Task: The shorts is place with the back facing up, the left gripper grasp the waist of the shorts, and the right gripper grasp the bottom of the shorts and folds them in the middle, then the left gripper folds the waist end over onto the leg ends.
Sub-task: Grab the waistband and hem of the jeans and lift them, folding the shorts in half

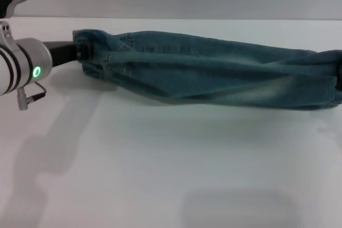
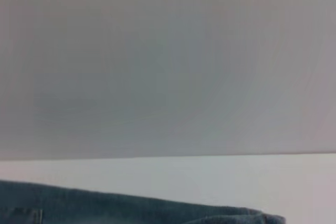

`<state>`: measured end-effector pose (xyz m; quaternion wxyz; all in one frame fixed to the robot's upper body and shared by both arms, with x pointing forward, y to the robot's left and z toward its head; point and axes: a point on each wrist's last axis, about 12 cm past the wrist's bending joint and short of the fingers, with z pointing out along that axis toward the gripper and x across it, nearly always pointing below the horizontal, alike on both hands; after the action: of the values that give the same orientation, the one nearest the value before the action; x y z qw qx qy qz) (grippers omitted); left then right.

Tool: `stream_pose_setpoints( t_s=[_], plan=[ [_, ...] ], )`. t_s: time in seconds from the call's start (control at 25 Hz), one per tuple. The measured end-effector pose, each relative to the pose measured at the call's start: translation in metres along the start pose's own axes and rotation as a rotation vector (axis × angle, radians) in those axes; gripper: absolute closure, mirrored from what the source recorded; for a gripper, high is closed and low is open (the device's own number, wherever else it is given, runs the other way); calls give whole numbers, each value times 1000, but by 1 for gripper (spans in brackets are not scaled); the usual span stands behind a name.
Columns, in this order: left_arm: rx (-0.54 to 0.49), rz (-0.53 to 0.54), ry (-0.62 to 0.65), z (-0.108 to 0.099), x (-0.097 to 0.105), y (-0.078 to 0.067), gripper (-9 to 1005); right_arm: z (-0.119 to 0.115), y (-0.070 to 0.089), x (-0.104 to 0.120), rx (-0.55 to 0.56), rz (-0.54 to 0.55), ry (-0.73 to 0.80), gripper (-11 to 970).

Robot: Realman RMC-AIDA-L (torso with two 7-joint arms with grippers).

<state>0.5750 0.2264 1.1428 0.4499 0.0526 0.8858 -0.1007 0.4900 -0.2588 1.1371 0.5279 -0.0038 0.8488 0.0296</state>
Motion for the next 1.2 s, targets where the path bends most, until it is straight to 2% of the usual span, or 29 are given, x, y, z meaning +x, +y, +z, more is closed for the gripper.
stream_pose_setpoints(
  t_s=[0.24,0.8,1.2],
  plan=[
    [9,1,-19,10,-5,-3,740,6,-11,8,16,66,-36,903],
    [23,-5,-54,27,-11,-6,716,28,-43,27,39,77,-169,903],
    [37,-11,-56,34,-10,-9,699,32,-49,34,48,78,-172,901]
  ],
)
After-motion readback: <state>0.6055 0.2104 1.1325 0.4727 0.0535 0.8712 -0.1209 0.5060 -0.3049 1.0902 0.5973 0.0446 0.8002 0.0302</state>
